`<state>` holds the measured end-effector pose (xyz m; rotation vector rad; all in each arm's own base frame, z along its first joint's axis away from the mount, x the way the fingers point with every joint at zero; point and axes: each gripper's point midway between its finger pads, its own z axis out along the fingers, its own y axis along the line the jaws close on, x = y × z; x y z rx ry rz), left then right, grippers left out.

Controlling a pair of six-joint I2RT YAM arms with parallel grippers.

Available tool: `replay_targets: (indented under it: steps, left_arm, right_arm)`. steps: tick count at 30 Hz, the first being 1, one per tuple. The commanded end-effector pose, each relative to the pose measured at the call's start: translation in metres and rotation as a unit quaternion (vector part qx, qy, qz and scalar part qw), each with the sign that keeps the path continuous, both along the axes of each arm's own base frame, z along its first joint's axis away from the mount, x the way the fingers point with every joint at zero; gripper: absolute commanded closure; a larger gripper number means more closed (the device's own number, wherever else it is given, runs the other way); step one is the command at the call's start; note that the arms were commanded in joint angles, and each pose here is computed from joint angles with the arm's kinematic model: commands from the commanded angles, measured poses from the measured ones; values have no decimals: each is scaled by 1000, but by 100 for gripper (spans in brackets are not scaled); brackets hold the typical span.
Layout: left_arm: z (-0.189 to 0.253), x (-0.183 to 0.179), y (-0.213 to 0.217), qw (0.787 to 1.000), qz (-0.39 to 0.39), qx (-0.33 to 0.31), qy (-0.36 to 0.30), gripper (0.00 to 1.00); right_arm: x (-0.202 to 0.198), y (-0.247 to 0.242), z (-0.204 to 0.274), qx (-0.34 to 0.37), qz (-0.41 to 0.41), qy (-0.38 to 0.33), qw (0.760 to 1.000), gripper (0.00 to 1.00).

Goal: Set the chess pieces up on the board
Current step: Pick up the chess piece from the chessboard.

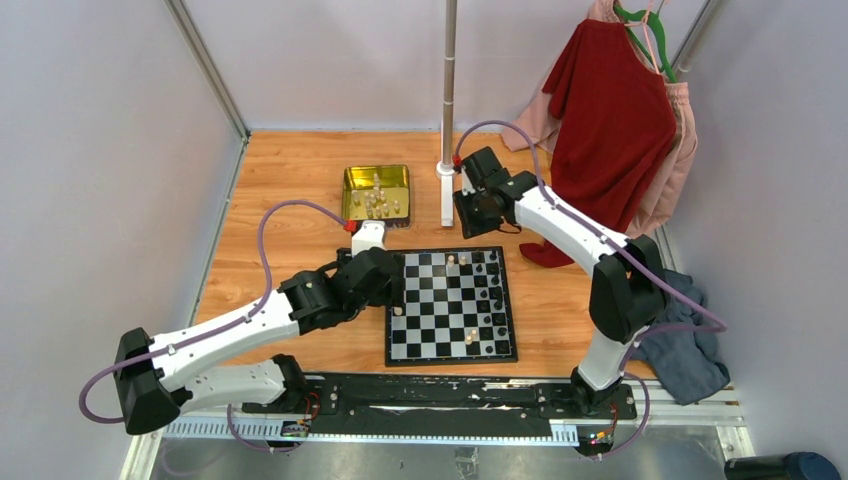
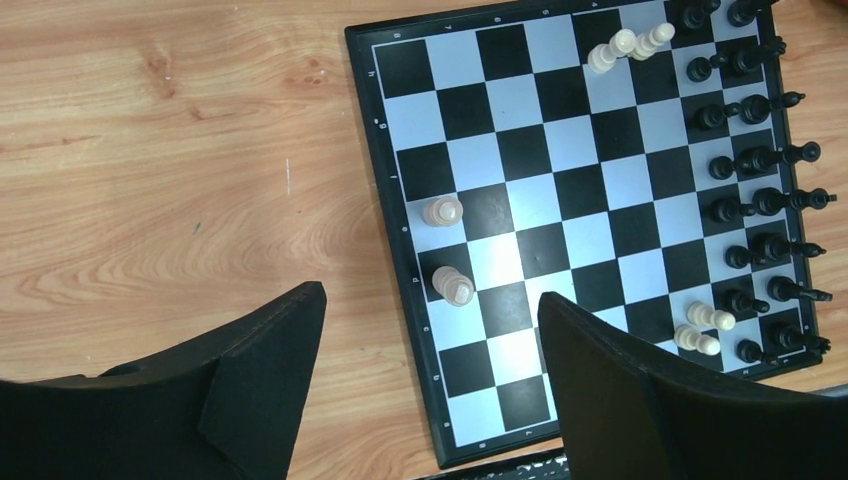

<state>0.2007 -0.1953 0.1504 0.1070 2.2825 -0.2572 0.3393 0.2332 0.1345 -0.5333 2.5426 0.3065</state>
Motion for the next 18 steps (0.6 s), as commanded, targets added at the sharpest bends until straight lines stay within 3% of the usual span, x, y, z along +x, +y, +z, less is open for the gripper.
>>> replay_targets:
  steps: [1,8,18]
  left_arm:
    - [4,2,3,1000,5,11,-12,16]
    - [15,24,-22,998,-36,40,-43,22]
    - [2,55,-132,965,-241,100,-24,25]
  right_arm:
    - [-13,15,-3,-15,51,18,998,64]
    - [-2,-16,7,-68,-13,-26,997,64]
    - [-7,-100,30,-28,-163,-81,983,64]
